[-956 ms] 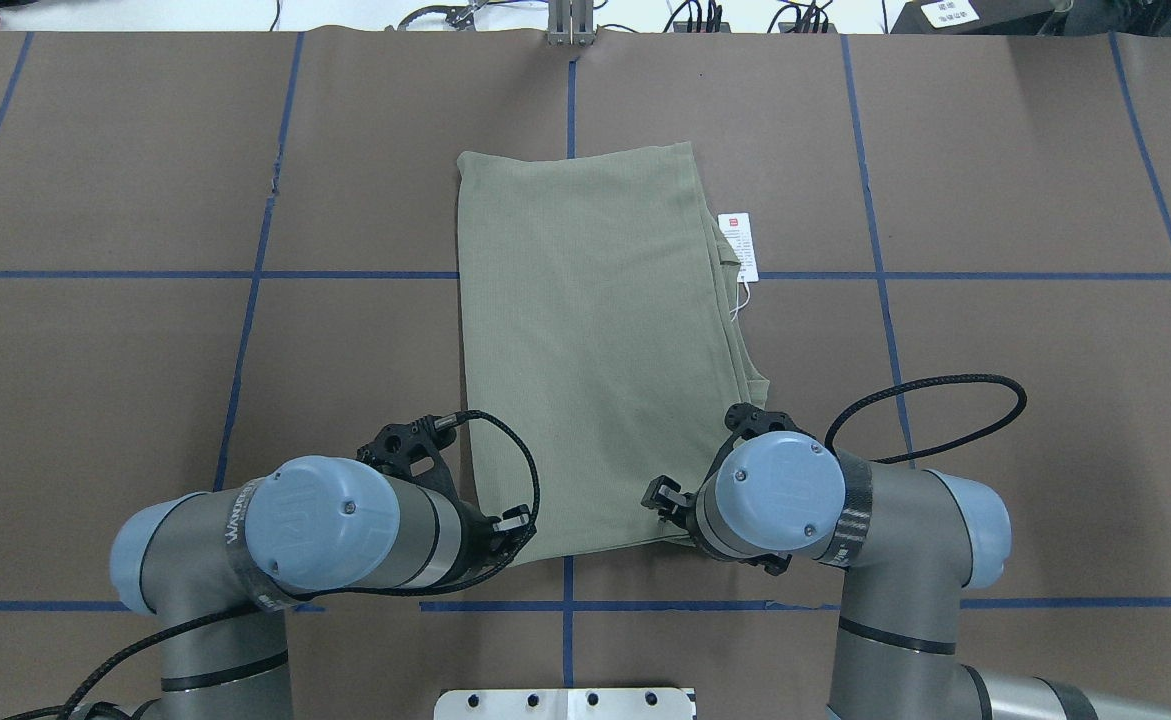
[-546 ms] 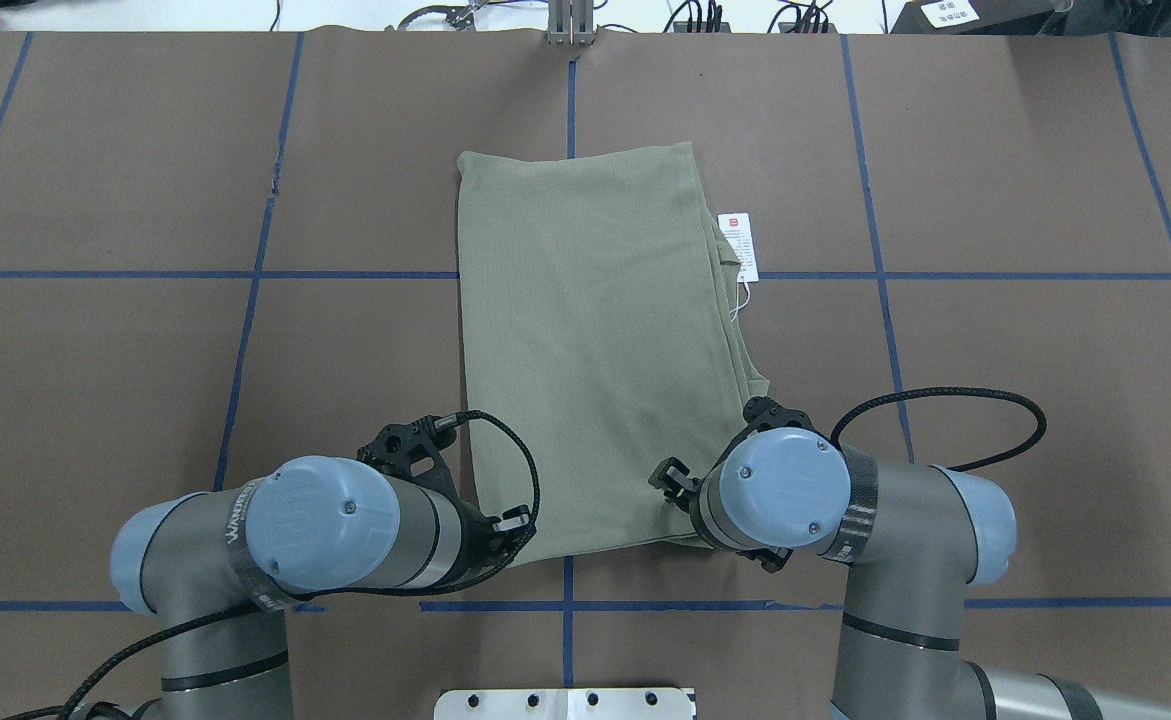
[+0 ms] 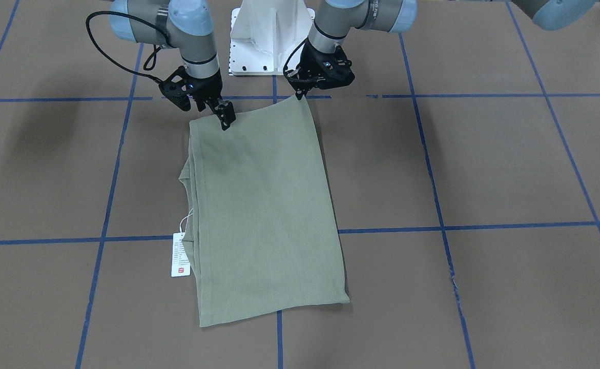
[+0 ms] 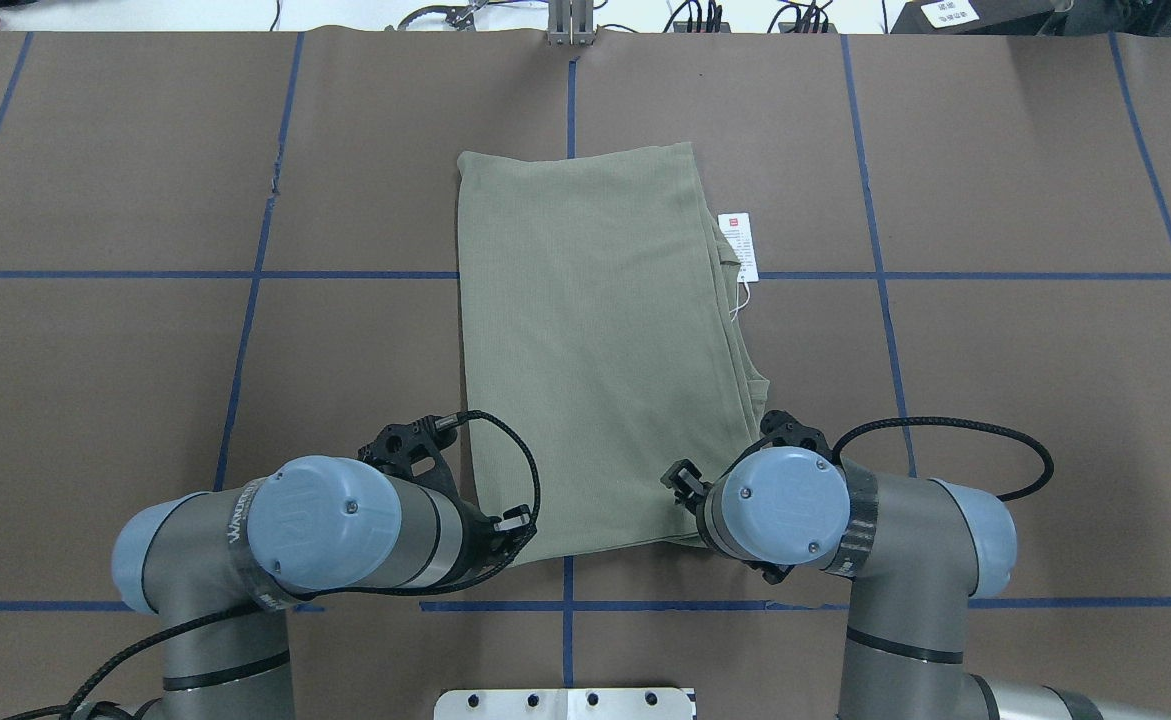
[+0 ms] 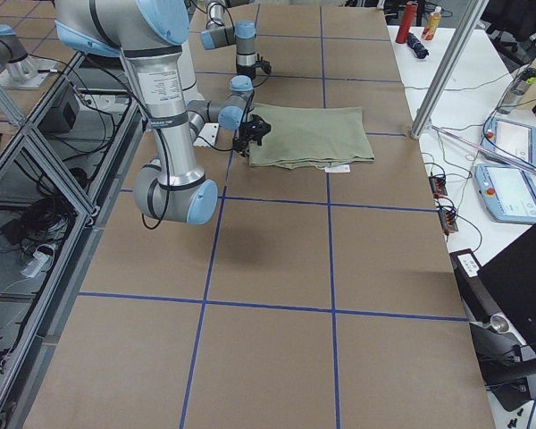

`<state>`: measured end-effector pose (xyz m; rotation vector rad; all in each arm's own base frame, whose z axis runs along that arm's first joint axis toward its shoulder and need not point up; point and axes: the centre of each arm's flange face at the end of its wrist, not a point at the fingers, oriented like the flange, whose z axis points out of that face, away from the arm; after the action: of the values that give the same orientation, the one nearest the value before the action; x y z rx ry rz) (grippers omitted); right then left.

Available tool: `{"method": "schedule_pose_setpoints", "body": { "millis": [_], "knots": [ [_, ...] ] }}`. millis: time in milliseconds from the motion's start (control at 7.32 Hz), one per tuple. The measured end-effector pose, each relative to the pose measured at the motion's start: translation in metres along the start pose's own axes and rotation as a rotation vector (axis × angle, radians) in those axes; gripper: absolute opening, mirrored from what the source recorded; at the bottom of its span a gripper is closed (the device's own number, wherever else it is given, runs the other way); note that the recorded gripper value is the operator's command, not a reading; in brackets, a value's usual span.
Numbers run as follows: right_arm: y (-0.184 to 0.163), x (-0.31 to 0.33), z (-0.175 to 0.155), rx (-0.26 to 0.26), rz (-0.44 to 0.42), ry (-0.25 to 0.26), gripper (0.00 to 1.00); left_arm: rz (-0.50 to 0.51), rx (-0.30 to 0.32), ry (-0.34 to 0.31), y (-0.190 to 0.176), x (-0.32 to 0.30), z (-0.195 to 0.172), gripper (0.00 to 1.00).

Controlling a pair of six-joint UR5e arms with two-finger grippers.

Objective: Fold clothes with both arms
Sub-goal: 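Grasp the shirt's near edge corners with both grippers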

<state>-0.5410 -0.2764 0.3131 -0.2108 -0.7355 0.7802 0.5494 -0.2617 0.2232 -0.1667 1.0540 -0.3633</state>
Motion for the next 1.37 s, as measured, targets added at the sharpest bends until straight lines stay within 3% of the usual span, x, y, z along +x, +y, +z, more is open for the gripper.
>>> {"method": "schedule_pose_setpoints", "body": {
  "millis": [956, 1093, 1366],
  "knots": [
    [0.0060, 0.0063, 0.0049, 0.007, 0.004, 0.005, 0.98, 0.000, 0.000, 0.003, 0.0002, 0.0012, 0.0001, 0.00],
    [0.0062, 0.0064, 0.0052, 0.007, 0.004, 0.006, 0.85, 0.001, -0.001, 0.002, 0.0004, 0.0012, 0.0002, 0.00],
    [0.0065, 0.0066, 0.0052, 0.007, 0.002, 0.006, 0.29, 0.001, -0.001, 0.002, 0.0012, 0.0010, 0.0005, 0.00]
  ]
}}
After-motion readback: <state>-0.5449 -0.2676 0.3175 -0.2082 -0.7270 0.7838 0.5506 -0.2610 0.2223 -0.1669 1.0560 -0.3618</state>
